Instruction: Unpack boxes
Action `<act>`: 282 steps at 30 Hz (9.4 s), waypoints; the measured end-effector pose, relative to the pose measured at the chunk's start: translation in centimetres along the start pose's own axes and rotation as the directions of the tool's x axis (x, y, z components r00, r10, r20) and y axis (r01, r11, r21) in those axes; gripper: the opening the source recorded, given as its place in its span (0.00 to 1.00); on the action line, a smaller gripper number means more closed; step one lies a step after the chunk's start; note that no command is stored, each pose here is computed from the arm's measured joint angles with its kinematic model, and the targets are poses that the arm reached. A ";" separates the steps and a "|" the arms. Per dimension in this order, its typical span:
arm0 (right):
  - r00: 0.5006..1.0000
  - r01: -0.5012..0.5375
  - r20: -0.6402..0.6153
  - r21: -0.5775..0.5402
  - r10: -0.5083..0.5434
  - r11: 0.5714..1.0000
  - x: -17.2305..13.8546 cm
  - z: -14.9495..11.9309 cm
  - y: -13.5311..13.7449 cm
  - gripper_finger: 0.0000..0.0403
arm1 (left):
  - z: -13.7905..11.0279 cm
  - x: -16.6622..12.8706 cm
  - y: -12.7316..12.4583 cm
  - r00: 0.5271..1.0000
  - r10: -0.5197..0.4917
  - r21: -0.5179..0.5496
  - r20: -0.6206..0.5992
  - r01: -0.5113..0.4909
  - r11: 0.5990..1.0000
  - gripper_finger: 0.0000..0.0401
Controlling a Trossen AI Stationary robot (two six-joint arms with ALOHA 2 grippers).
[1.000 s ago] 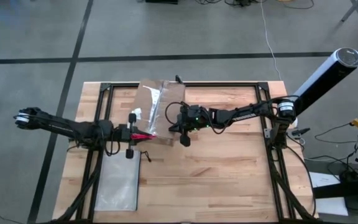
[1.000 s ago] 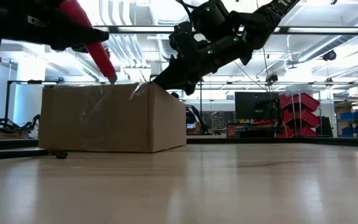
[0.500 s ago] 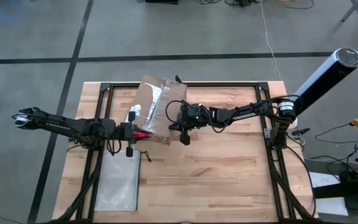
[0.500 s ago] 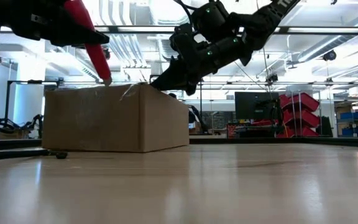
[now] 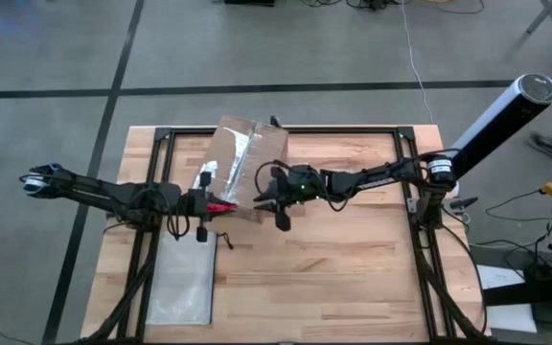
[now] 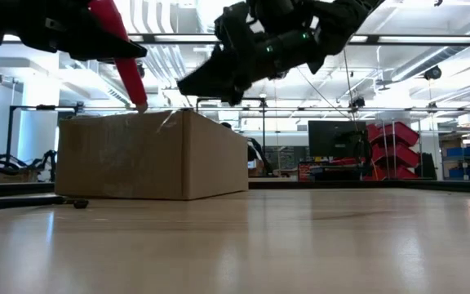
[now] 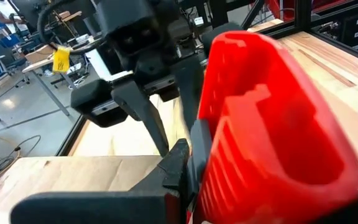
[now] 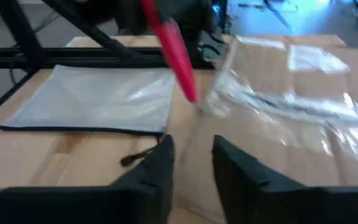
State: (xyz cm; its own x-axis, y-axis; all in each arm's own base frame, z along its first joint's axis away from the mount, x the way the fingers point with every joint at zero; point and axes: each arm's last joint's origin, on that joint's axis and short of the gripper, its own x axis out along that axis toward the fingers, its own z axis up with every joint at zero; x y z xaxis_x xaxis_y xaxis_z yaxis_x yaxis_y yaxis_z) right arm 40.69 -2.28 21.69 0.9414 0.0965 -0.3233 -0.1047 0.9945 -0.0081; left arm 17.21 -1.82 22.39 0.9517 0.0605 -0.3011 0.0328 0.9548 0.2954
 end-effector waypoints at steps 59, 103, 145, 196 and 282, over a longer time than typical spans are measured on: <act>0.962 0.189 -0.189 -0.061 -0.197 0.980 1.6 -3.0 -0.1 0.49 | 2.7 4.5 -0.4 0.997 -0.068 0.031 -0.041 0.069 0.997 0.08; 0.906 0.311 -0.224 -0.222 -0.359 0.924 0.9 1.7 2.1 0.50 | 3.4 0.6 0.8 1.000 0.005 0.036 -0.014 -0.004 0.999 0.08; 0.968 0.162 -0.183 -0.054 -0.169 0.985 6.9 1.4 -2.2 0.49 | 4.6 -3.0 1.8 0.991 0.044 0.020 0.123 -0.047 0.999 0.08; 0.926 0.187 -0.339 0.022 -0.168 0.982 4.8 1.3 -2.6 0.49 | -0.3 0.9 -0.8 0.925 0.018 0.064 0.379 -0.045 0.997 0.08; 0.909 0.167 -0.392 0.034 -0.140 0.985 4.5 0.8 -2.5 0.49 | -2.2 1.5 -0.1 0.987 0.062 0.070 0.148 -0.073 0.995 0.08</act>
State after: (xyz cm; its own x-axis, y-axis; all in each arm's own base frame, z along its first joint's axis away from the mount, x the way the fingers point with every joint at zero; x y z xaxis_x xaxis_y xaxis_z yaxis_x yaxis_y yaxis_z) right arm 45.44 -4.25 20.97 0.7447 -0.0679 -0.6640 0.0645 0.9975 -0.0297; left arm 17.95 -1.16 19.93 0.9865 0.0758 -0.1451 -0.0153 0.9253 0.3789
